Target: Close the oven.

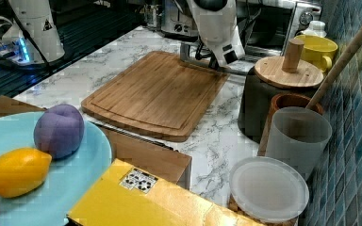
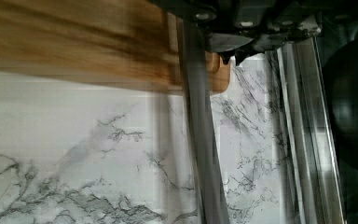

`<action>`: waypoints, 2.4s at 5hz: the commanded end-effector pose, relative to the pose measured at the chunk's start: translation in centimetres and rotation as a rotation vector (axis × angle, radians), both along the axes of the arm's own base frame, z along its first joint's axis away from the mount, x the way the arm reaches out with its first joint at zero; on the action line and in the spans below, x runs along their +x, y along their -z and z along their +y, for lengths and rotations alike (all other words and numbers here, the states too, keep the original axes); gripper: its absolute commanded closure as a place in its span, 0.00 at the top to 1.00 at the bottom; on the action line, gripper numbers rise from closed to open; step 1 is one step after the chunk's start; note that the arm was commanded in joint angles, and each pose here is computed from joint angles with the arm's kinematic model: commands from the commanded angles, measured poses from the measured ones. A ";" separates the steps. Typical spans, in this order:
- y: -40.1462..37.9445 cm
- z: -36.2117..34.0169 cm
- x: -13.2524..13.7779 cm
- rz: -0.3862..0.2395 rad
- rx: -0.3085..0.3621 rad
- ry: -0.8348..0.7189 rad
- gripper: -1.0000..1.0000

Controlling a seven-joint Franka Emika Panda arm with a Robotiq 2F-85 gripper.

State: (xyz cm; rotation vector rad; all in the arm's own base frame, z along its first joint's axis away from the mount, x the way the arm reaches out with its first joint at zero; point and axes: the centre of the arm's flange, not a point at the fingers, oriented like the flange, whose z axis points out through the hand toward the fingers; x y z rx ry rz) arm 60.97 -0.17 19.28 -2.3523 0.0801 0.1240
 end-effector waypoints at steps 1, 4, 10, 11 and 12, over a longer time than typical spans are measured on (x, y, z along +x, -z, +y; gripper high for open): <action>-18.4 18.7 3.3 -0.232 -0.083 -0.238 0.00; -24.5 26.9 -0.3 -0.362 -0.203 -0.293 0.00; -24.1 36.3 -0.9 -0.363 -0.735 -0.208 0.00; -26.7 35.8 -1.3 -0.380 -0.741 -0.118 0.00; -31.2 32.0 -3.1 -0.459 -0.655 -0.028 0.00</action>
